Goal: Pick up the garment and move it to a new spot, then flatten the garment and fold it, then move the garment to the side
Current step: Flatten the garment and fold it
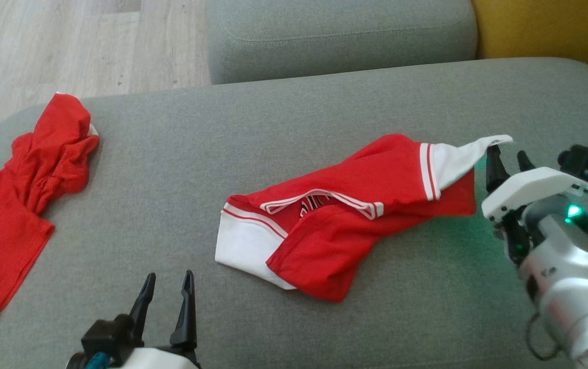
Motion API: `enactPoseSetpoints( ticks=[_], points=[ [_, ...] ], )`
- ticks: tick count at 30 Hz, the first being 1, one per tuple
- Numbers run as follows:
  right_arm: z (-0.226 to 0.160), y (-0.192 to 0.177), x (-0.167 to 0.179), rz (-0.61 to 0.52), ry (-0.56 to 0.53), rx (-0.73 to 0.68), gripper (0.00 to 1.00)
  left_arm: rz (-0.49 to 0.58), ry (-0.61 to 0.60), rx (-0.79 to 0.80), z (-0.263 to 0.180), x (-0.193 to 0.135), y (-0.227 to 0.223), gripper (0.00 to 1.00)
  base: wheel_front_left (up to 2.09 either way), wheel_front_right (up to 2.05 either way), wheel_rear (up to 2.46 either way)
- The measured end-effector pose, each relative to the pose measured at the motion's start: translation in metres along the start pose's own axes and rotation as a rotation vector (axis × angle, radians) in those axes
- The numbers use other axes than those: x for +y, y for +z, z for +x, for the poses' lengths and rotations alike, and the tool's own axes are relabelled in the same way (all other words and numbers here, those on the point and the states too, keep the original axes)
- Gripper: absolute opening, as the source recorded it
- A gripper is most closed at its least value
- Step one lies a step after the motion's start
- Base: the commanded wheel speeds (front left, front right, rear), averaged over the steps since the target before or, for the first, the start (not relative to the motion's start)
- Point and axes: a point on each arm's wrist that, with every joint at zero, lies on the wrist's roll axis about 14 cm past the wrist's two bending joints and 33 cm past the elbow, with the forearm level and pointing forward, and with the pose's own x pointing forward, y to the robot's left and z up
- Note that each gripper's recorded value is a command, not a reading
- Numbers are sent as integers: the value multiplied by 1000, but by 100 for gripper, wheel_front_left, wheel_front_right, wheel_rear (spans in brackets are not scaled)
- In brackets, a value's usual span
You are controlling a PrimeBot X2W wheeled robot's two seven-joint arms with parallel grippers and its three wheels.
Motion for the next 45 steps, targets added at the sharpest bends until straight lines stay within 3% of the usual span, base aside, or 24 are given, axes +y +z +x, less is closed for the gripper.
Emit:
enactPoseSetpoints(
  ticks=[5,13,22,27,45],
  points=[
    [2,8,-3,-302,55,12,100,-1,7,3,0,2,-1,100,0,0,0],
    [4,27,43,-685,240,-97,100,-1,9,3,1,3,-1,100,0,0,0],
    [-33,-63,102,-715,415,11,100,-2,9,8,1,3,-2,100,0,0,0],
    [-47,-96,112,-748,465,117,100,-6,10,22,2,2,-6,100,0,0,0],
    [-42,-115,77,-824,407,309,100,-8,47,42,10,13,-11,100,0,0,0]
  ],
)
